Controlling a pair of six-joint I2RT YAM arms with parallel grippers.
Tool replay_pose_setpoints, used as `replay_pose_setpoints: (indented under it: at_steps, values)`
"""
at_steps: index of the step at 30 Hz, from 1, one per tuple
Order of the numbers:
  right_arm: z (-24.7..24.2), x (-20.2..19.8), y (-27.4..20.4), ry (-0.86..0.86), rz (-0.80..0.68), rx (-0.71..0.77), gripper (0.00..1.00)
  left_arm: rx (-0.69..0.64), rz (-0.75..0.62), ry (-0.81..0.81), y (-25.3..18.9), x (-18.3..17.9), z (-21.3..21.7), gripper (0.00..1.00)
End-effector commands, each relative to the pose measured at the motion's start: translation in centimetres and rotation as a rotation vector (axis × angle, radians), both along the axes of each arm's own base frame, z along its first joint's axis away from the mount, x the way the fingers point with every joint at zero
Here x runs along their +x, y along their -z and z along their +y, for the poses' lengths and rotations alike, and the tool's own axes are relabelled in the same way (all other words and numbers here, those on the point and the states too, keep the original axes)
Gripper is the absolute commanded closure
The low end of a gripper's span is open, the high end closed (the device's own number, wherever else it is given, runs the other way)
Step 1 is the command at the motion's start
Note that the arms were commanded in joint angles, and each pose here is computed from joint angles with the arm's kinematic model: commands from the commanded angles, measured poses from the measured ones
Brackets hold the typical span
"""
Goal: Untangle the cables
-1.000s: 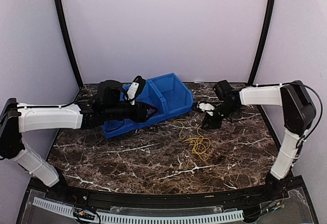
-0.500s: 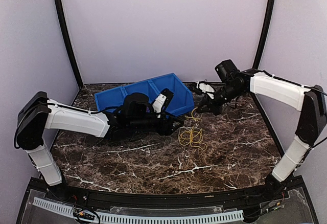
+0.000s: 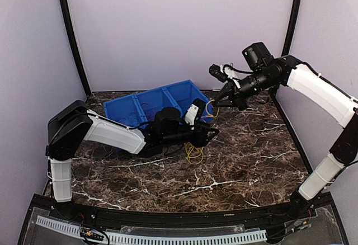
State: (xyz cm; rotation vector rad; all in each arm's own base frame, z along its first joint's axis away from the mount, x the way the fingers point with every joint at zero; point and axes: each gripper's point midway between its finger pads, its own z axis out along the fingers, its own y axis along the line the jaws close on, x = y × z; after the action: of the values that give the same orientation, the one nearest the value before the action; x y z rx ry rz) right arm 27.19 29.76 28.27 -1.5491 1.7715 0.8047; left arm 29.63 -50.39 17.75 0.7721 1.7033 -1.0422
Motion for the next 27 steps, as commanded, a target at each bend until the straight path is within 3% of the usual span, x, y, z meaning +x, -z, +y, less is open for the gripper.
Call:
replay_pose_setpoints:
  at_steps: [1,10,18,24,27]
  values:
    - [0.4,-1.6,-5.8,-0.052,-0.052,0.105,1.00,-0.029,0.003,-0.007,1.7,0.4,-0.8,0.48]
    - [-1.2,-3.3,-16.5,-0.052,-0.311,0.251,1.00,0.115,0.088,-0.078,8.4,0.8,0.8,0.49]
    - [-5.2,-3.2,-24.6,0.029,-0.521,0.350,1.00,0.198,0.170,-0.075,11.6,-0.5,2.5,0.52]
    - [-8.3,-3.7,-28.9,0.125,-0.640,0.397,1.00,0.239,0.191,-0.086,12.6,-1.1,3.8,0.54]
    - [-8.7,-3.4,-28.9,0.147,-0.641,0.393,1.00,0.243,0.200,-0.092,12.3,-1.5,4.6,0.57]
